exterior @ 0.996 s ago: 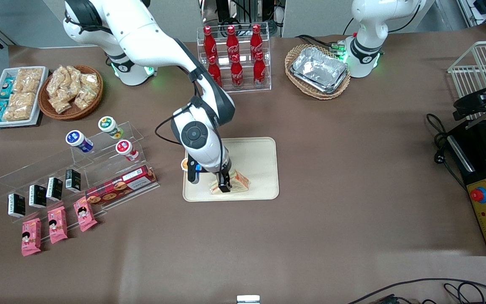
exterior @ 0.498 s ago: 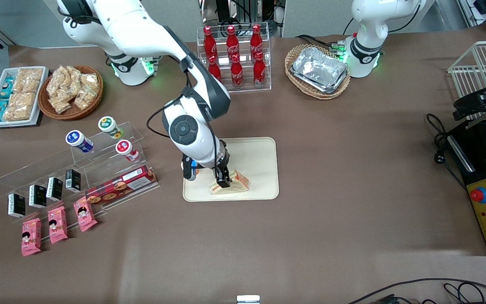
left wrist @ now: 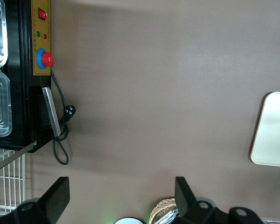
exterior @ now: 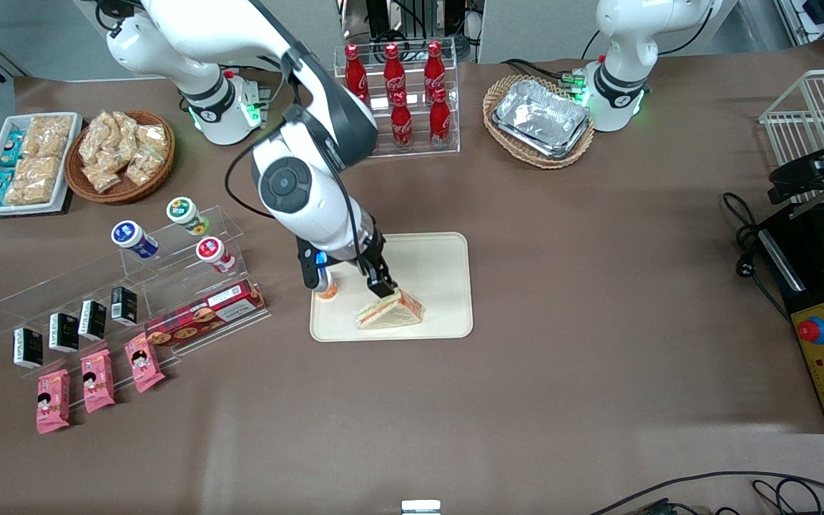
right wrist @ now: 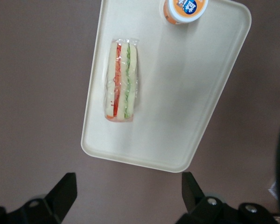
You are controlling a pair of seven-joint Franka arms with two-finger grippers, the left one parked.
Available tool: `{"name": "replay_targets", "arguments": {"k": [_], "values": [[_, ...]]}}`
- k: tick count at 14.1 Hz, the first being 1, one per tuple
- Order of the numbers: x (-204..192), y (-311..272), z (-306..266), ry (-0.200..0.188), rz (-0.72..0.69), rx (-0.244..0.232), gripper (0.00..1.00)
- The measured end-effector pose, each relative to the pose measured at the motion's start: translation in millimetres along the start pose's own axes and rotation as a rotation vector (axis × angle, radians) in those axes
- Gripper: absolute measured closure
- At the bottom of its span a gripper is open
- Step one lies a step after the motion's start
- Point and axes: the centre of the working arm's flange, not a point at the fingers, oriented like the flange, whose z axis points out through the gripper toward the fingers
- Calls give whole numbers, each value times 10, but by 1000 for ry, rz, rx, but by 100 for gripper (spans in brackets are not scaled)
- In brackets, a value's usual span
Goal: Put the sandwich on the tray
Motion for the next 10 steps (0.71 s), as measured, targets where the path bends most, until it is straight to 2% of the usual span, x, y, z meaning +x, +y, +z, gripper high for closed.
{"name": "replay_targets", "arguments": {"k": [6, 10], "values": [[-29, 164, -691, -33, -283, -14, 0], [275, 244, -1165, -55, -468, -44, 0]]}}
